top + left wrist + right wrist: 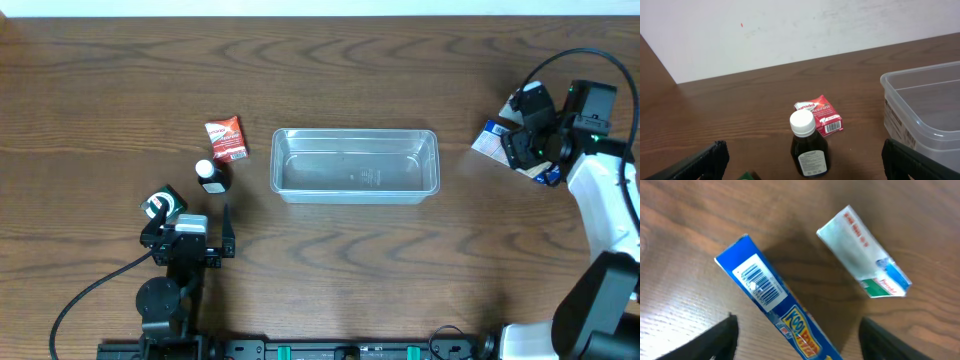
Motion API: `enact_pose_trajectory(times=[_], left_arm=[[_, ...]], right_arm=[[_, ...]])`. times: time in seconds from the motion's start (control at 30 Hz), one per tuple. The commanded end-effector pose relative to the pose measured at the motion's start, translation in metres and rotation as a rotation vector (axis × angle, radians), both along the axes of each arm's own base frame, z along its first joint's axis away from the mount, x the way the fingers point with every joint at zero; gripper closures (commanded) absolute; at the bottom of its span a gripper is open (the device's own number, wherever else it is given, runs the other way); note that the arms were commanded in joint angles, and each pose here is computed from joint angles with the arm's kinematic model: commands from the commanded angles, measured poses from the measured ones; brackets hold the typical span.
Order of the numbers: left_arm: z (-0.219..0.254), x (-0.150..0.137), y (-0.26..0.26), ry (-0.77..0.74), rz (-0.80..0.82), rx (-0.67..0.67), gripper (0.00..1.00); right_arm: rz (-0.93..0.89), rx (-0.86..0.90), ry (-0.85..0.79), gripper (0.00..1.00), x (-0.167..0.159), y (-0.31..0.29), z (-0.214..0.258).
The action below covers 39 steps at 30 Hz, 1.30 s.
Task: Pack container
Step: 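Reach right gripper to the blue fever box and grasp it, then carry the blue box left and lower it into the clear container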
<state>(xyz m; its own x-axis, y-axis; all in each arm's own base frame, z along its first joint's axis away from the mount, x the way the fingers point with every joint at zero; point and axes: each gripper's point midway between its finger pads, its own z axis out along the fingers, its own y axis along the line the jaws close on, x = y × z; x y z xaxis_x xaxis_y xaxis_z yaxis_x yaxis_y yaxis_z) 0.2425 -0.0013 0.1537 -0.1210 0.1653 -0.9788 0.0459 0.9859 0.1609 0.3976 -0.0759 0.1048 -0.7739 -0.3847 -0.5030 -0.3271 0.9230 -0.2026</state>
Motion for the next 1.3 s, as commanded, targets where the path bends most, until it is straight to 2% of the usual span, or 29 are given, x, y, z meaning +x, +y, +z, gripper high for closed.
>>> enact_pose_trajectory(times=[0.0, 0.1, 0.23, 0.4, 0.47, 0.57, 0.7, 0.83, 1.07, 1.27], left_arm=[[-0.015, 0.0, -0.001, 0.034, -0.002, -0.007, 0.02], [-0.015, 0.0, -0.001, 0.034, -0.002, -0.006, 0.02], [-0.015, 0.0, -0.001, 0.034, -0.002, -0.006, 0.02], [-0.015, 0.0, -0.001, 0.034, -0.002, -0.006, 0.02], [-0.015, 0.0, -0.001, 0.034, -0.002, -0.007, 0.02], [-0.015, 0.0, -0.001, 0.034, -0.002, -0.006, 0.02], [-0.015, 0.0, -0.001, 0.034, -0.002, -0.007, 0.02], [-0.015, 0.0, -0.001, 0.034, -0.002, -0.007, 0.02], [-0.015, 0.0, -0.001, 0.034, -0.002, -0.006, 0.02], [-0.015, 0.0, -0.001, 0.034, -0.002, -0.007, 0.02]], right_arm=[[-0.001, -0.013, 0.0, 0.41, 0.004, -0.006, 0.001], [-0.011, -0.026, 0.015, 0.52, 0.002, -0.009, -0.003], [-0.015, -0.027, 0.034, 0.53, 0.001, -0.01, -0.009], [-0.022, -0.026, 0.066, 0.4, -0.001, -0.013, -0.021], [-0.019, -0.025, 0.083, 0.4, -0.002, -0.014, -0.027], [-0.021, -0.022, 0.094, 0.5, -0.003, -0.015, -0.032], [-0.027, -0.034, 0.085, 0.77, 0.0, -0.017, -0.03], [-0.054, -0.077, 0.097, 0.93, -0.003, -0.026, -0.031], [-0.13, -0.088, 0.022, 0.99, 0.001, -0.031, 0.0], [-0.093, -0.063, -0.172, 0.99, 0.01, -0.005, 0.075]])
